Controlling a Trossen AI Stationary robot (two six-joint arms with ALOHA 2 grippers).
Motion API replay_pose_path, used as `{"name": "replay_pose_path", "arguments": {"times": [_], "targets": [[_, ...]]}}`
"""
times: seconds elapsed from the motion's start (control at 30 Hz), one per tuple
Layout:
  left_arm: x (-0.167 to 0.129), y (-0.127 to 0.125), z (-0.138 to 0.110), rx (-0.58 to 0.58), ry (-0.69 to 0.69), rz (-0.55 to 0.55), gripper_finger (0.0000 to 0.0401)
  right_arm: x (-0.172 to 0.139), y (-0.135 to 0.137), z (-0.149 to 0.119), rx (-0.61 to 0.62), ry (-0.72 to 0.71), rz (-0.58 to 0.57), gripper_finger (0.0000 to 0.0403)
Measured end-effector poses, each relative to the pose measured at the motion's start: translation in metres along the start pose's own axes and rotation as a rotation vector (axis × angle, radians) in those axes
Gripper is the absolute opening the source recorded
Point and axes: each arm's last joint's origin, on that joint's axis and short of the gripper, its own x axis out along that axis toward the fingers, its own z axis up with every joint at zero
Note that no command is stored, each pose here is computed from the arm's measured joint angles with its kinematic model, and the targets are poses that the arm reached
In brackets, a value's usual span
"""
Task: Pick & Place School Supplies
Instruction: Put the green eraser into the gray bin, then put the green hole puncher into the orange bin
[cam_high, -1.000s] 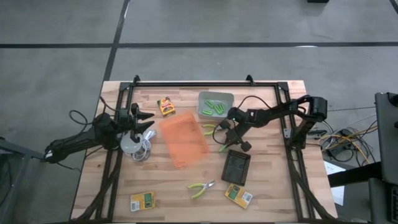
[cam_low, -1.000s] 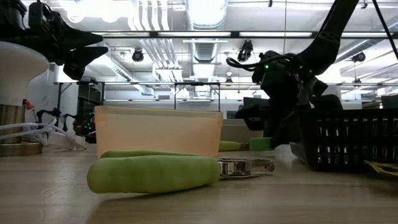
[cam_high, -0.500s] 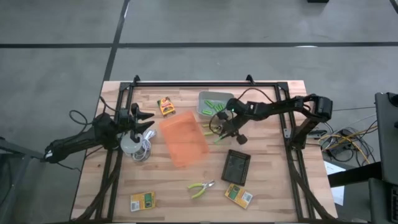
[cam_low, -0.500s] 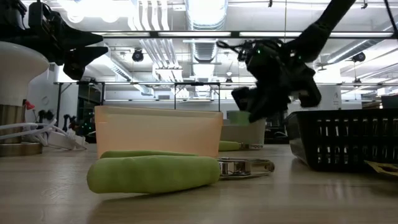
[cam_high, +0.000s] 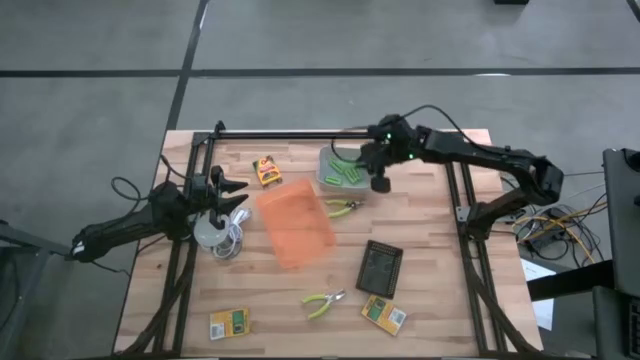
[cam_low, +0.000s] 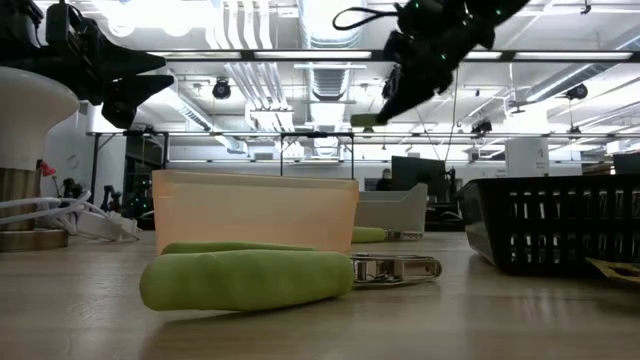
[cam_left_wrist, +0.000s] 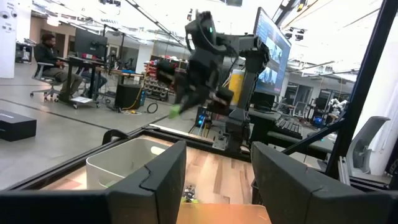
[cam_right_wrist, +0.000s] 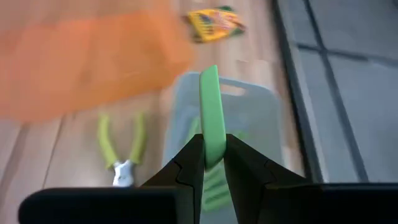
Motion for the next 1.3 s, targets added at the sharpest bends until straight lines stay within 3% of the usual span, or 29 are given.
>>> {"name": "replay_pose_path", "arguments": {"times": [0.2,0.43,0.87,1.3], "targets": [[0.0,0.0,0.0,0.0,0.0,0.0,0.0188,-0.005,-0.026,0.014,0.247,0.021,0.06,0.0052],[0.0,0.0,0.0,0.0,0.0,0.001,0.0188,0.036,-0.047,-0.004,0.473,0.161,0.07,0.0052],[0.0,0.0,0.0,0.0,0.0,0.0,0.0188,0.111,-0.05,-0.042,0.588,0.346,0.11,0.0052],[0.0,0.0,0.0,0.0,0.0,0.0,0.0188,0.125,-0.05,-0.052,0.576,0.386,0.096,0.0098]]}}
